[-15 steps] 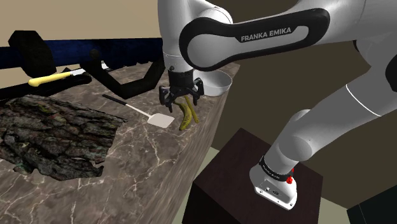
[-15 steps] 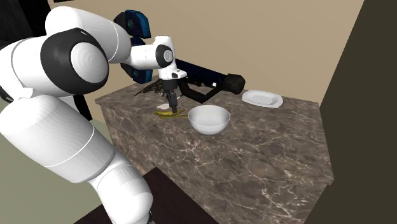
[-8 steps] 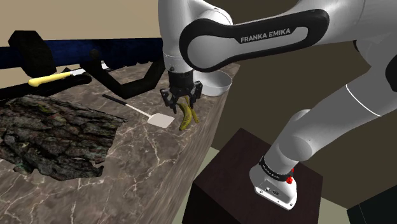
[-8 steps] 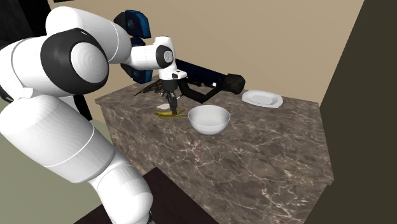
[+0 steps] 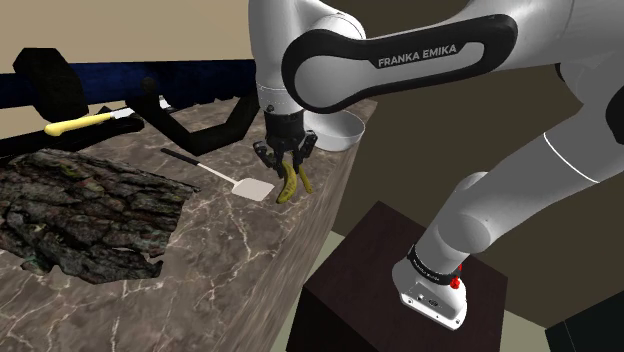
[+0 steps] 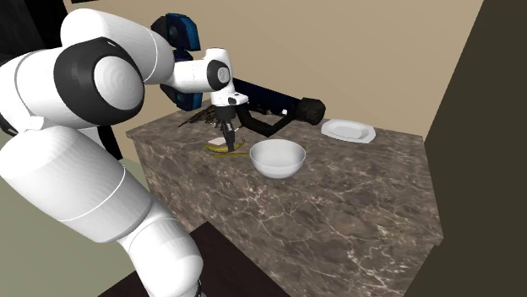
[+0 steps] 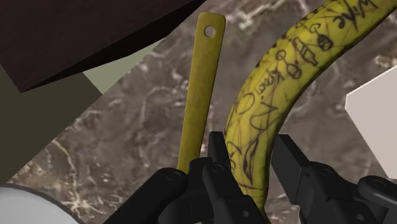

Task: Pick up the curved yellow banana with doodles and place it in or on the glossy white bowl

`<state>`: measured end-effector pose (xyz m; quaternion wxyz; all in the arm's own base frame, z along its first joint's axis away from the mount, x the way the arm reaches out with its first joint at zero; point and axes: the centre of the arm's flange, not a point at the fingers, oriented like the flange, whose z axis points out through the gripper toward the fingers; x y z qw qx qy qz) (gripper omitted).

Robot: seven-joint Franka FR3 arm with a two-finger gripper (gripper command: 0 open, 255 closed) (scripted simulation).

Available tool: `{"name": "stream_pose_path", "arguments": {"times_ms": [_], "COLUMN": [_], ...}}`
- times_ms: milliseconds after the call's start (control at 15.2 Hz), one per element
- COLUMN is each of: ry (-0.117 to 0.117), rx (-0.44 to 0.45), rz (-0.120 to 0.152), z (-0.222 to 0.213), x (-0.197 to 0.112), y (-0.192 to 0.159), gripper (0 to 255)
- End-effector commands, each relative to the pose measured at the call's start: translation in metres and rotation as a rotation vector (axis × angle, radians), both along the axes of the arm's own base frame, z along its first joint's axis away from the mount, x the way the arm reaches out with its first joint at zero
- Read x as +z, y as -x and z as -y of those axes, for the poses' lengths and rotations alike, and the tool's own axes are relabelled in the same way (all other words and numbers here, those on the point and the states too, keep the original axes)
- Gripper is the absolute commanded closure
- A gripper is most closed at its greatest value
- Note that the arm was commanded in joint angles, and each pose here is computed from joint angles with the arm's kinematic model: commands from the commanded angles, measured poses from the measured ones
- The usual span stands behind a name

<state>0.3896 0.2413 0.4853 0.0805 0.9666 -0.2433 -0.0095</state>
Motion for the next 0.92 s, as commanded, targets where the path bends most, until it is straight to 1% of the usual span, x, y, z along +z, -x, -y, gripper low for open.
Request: {"name": "stream_pose_path", "arguments": {"times_ms": [0,858], "ry": [0.0,0.0], "rx": [0.0,0.0], "rz": [0.0,0.0], "z": [0.0,0.0], "x": [0.0,0.069], "y": [0.0,0.0], "gripper": [255,255]}}
